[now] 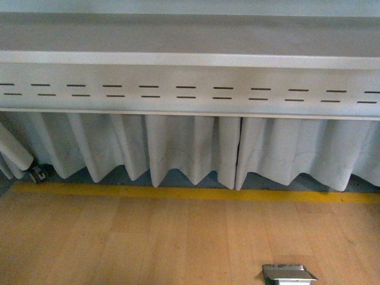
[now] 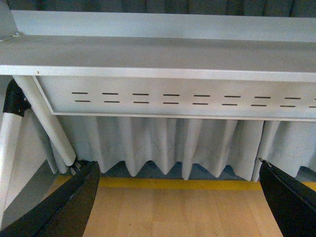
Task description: Open oven
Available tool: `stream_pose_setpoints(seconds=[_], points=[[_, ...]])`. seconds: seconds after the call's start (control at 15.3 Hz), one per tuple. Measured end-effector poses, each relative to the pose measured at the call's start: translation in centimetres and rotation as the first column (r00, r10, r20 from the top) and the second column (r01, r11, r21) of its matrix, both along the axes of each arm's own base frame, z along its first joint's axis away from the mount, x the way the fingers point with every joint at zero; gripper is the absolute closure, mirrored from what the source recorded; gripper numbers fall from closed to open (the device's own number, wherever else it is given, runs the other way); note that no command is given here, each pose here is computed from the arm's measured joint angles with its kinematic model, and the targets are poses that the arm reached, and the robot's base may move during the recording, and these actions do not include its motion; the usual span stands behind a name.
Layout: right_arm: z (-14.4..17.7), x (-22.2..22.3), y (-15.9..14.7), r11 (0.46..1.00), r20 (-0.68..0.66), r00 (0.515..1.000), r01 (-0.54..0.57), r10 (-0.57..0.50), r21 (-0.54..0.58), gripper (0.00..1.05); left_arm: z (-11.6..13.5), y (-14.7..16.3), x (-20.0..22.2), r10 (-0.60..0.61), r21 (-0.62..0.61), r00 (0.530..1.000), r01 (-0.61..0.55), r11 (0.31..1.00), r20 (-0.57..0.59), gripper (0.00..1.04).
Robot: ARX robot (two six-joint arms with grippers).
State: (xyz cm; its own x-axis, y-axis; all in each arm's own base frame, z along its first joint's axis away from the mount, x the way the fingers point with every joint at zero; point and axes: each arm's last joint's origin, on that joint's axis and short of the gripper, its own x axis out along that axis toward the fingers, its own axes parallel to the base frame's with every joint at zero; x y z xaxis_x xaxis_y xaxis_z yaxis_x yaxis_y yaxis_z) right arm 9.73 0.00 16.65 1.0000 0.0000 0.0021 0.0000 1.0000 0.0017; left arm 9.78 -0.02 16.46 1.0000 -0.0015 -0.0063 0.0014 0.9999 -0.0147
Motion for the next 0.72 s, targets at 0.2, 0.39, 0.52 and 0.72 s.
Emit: stream_pose_setpoints(seconds=[0.2,0.39,0.52,0.72], points=[[0.00,0.00,0.00,1.000,0.000,1.000,0.000,0.000,0.000,0.06,0.00,0.00,0.00,0.000,0.000,1.000,0.000,1.000,0.000,0.07],[0.00,0.00,0.00,1.000,0.000,1.000,0.000,0.000,0.000,0.06,0.00,0.00,0.00,0.000,0.000,1.000,0.000,1.000,0.000,0.07],[0.00,0.00,0.00,1.000,0.000,1.000,0.000,0.000,0.000,0.06,0.00,0.00,0.00,0.000,0.000,1.000,0.000,1.000,0.000,0.07],[0.00,0.00,0.00,1.000,0.000,1.000,0.000,0.000,0.000,0.06,0.00,0.00,0.00,0.000,0.000,1.000,0.000,1.000,0.000,0.07]])
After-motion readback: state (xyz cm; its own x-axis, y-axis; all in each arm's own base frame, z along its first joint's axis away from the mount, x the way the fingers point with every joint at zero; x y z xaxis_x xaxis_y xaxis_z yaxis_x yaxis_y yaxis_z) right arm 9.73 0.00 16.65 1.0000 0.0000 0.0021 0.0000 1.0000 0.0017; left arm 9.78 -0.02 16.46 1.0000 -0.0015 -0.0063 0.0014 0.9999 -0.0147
